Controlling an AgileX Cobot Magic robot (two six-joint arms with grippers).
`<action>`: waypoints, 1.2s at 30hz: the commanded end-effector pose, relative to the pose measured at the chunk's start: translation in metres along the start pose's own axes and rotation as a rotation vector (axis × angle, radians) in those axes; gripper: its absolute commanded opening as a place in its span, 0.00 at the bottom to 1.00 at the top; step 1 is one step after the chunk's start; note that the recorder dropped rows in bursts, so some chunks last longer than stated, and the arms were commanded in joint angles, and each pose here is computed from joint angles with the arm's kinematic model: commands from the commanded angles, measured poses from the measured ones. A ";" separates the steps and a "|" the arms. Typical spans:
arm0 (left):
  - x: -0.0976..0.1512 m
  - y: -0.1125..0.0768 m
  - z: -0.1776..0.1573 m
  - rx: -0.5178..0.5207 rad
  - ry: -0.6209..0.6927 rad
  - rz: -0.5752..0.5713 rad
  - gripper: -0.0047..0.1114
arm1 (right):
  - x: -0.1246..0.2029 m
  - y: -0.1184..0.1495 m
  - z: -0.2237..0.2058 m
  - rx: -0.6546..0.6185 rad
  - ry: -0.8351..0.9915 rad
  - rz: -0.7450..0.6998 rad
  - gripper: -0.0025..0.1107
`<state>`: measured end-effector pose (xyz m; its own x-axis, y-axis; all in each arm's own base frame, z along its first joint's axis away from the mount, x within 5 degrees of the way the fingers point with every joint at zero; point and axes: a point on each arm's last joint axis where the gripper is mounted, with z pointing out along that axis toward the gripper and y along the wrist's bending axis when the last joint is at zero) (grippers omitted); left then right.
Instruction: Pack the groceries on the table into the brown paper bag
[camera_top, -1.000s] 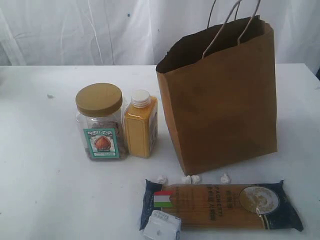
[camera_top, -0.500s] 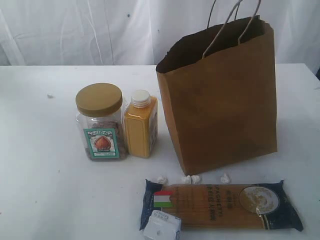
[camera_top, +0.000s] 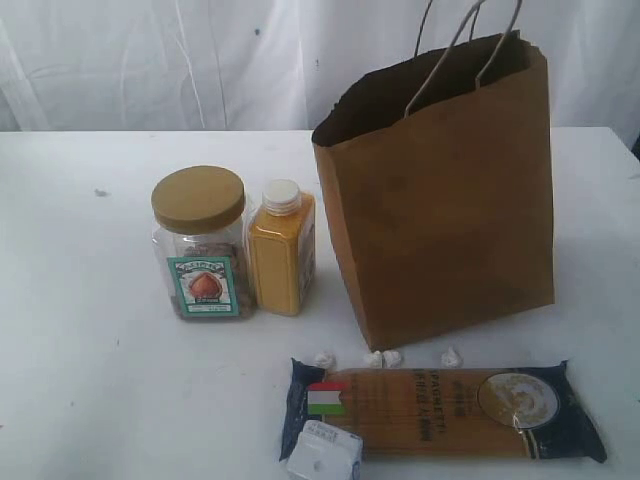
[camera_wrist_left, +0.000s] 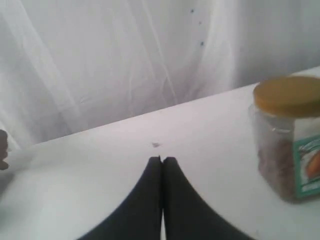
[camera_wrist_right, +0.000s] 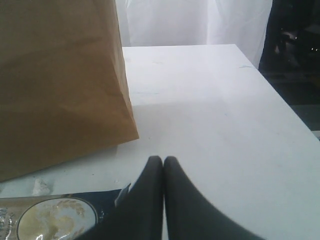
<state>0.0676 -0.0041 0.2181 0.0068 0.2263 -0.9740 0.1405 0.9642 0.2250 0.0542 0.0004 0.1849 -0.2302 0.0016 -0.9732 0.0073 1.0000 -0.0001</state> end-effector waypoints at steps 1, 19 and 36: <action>0.018 -0.001 -0.002 -0.033 0.039 0.115 0.04 | 0.000 0.000 0.000 -0.002 -0.007 -0.002 0.02; -0.003 -0.012 -0.013 0.200 -0.207 -1.085 0.04 | 0.000 0.000 0.000 -0.002 -0.007 -0.002 0.02; 0.033 -0.017 -0.010 0.073 0.134 0.151 0.04 | 0.000 0.000 0.000 -0.002 -0.007 -0.002 0.02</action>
<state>0.0552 -0.0132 0.1849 -0.1403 0.1247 -0.9822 0.2069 0.9738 0.0941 0.0542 0.0004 0.1849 -0.2302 0.0016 -0.9732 0.0073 1.0000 -0.0001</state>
